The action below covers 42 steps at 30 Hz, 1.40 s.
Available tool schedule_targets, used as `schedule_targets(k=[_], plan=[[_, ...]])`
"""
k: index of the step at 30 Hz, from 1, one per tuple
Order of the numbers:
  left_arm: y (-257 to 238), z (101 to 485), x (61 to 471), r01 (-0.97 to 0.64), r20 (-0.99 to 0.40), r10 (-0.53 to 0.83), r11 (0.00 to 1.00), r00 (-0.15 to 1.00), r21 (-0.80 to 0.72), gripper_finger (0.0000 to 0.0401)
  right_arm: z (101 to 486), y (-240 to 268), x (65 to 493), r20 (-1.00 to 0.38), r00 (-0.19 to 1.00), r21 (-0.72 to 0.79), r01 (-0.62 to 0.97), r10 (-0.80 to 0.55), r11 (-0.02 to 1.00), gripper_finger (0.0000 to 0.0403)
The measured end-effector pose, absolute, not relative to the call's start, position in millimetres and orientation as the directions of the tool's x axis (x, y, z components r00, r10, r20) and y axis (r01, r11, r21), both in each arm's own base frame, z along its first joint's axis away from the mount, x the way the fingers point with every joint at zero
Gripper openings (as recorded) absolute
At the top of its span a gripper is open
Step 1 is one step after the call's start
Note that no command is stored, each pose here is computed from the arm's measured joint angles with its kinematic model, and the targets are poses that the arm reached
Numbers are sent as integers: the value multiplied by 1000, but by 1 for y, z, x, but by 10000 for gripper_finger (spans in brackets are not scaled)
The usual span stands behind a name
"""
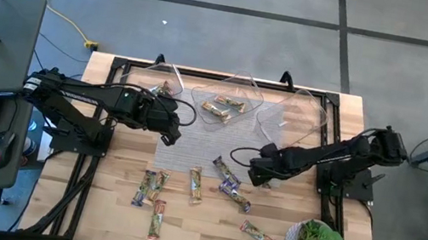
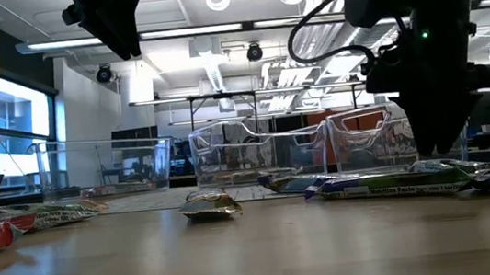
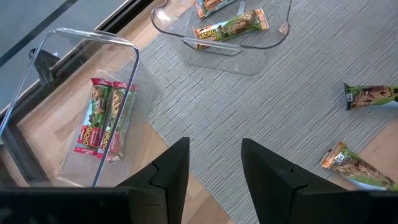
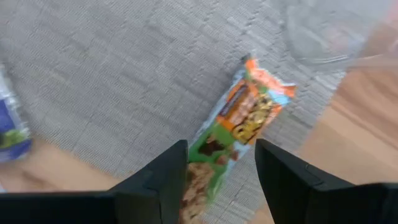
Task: Pick and place Granola Bars by type
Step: Put the yellow granola bar into the middle transparent bin
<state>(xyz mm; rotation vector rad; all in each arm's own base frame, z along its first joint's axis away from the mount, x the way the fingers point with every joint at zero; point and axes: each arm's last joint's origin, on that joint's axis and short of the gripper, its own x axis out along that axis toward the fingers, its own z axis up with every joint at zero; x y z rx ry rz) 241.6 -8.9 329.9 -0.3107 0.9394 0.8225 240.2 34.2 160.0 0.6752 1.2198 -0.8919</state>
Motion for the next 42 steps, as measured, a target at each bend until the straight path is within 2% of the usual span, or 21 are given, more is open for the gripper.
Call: schedule_targets(k=[6, 15, 20, 25, 37, 42], plan=[[-9, 330, 242, -726, -812, 487, 677, 322, 118, 140, 160, 34, 240, -970, 98, -18, 884, -223, 467, 172], [-9, 330, 242, -721, -810, 489, 681, 322, 125, 140, 144, 34, 244, -967, 30, -85, 898, -253, 431, 172], [-9, 330, 242, -720, -810, 491, 682, 322, 127, 140, 141, 32, 247, -958, 50, -74, 907, -283, 414, 172], [-9, 330, 242, -721, -807, 495, 680, 321, 130, 140, 141, 33, 254, -957, 116, -29, 873, -266, 486, 161], [-9, 330, 242, -721, -807, 495, 680, 321, 130, 140, 142, 35, 260, -953, 184, -11, 771, -239, 637, 82], [-9, 330, 242, -723, -807, 495, 679, 322, 128, 140, 150, 37, 270, -932, 311, 92, 698, -185, 710, 63]])
